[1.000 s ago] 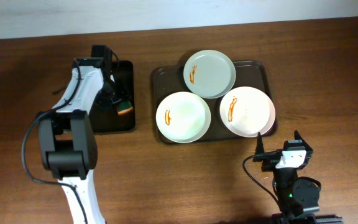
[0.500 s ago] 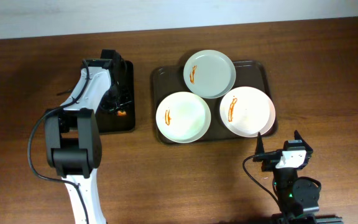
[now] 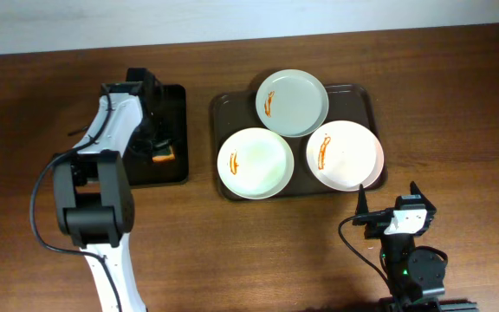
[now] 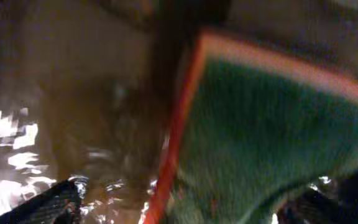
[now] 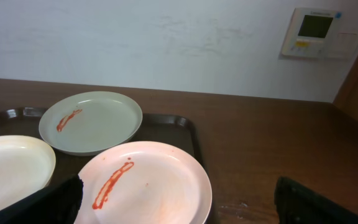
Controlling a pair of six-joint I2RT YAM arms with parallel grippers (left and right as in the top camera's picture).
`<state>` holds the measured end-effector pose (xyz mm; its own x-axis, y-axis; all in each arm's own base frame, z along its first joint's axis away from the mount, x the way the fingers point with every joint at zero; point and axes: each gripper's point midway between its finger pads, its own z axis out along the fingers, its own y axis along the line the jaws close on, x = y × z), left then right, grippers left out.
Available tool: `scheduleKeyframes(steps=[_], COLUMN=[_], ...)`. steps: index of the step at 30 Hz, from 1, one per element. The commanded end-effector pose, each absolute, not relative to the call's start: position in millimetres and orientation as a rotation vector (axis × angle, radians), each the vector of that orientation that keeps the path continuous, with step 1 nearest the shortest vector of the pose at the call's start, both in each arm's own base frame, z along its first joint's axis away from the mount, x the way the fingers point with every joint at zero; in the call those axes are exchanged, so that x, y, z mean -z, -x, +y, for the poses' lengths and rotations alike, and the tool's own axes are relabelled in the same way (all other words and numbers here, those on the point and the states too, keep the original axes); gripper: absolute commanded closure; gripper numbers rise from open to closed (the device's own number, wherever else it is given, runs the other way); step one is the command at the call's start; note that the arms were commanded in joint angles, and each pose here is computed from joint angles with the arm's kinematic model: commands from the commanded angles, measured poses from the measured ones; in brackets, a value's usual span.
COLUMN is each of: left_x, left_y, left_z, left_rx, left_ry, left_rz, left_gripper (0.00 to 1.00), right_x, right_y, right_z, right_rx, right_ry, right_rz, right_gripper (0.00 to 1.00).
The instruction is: Clean dirty plates on tray and stack at the side
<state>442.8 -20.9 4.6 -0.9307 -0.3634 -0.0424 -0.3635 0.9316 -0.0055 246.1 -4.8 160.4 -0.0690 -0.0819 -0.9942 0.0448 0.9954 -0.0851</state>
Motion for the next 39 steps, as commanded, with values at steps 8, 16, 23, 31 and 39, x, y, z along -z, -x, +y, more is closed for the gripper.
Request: scheduleKeyframes(steps=[8, 16, 23, 31, 39], left_x=[-3, -5, -11, 8, 14], left_y=[-461, -472, -500, -491, -488], left_z=[-25, -25, -22, -19, -14], left_rx=[0.084, 0.086, 0.079, 0.048, 0.002], left_ry=[0.304, 0.298, 0.287, 0.295, 0.301], left_rz=[3.03, 2.982, 2.867, 2.914, 2.927], left_gripper=[0.72, 0.0, 0.1, 0.31, 1.0], right_x=[-157, -157, -157, -157, -157], right_y=[-246, -246, -246, -246, -246], right_z=[-6, -6, -6, -6, -6], right_rx=[0.108, 0.108, 0.108, 0.108, 0.108], right_ry=[0.021, 0.02, 0.02, 0.02, 0.02], right_rz=[1.644, 1.644, 1.644, 1.644, 1.644], right_gripper=[0.02, 0.02, 0.02, 0.02, 0.01])
